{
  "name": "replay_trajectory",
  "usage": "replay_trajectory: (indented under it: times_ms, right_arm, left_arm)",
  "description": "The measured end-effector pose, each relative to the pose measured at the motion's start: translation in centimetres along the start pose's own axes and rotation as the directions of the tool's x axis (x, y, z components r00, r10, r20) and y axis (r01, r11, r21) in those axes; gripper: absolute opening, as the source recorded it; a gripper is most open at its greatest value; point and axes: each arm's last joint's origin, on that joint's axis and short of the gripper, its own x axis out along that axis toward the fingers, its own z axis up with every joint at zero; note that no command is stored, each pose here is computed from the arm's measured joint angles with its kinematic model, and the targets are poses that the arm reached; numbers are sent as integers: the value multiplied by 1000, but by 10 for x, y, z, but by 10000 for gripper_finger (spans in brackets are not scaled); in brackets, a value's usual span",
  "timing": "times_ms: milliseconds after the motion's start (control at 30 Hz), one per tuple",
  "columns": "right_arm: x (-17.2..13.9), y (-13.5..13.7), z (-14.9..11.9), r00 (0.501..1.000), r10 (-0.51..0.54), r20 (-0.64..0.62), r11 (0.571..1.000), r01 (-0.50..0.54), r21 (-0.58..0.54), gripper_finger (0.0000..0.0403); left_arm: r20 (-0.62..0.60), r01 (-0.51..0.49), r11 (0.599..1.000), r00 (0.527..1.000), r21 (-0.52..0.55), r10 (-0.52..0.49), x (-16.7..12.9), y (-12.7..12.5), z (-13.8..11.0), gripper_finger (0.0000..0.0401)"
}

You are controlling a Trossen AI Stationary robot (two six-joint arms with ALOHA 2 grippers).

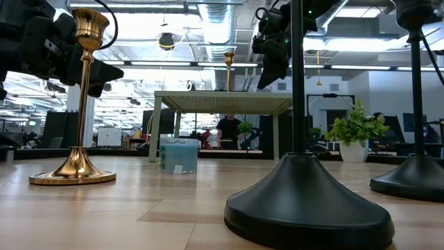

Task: Pick & Place candle stick holders
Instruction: Put the purple scented candle on the shelf, then put the right black candle holder on the shelf

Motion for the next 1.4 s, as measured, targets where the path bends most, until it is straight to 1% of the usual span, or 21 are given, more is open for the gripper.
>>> replay_trajectory:
  times_ms: [167,367,567,667,767,900,1100,1233,1300,1400]
  right_arm:
    - [0,0,0,1000,-1,1,1000,1,0,43]
    - [-1,0,1,1000,-3,7,1000,3,-1,46]
    - [-20,10,4,999,-5,47,1000,6,-26,47]
    - [-36,20,6,996,-5,89,999,9,-50,47]
    - [-59,32,7,989,-5,147,997,16,-76,47]
    - [-91,55,4,980,21,196,998,-10,-57,47]
    - [-130,93,-18,985,109,131,987,-91,-132,47]
    - [-145,115,-30,983,165,78,976,-151,-160,47]
    - [-151,125,-34,979,191,77,969,-175,-171,47]
    - [-159,139,-37,970,229,84,954,-206,-218,47]
  left_arm:
    - [0,0,1000,1000,0,0,0,0,0,8]
    - [0,0,1000,1000,0,0,0,0,0,8]
    - [0,0,1000,1000,0,0,0,0,0,8]
    - [1,0,1000,1000,0,0,0,0,0,8]
    - [1,0,1000,1000,0,0,0,0,0,8]
    - [1,0,1000,1000,0,0,0,0,0,8]
    - [0,0,1000,1000,0,0,0,0,0,8]
    - [1,0,1000,1000,0,0,0,0,0,8]
    - [0,0,1000,1000,0,0,0,0,0,8]
    - [1,0,1000,1000,0,0,0,0,0,8]
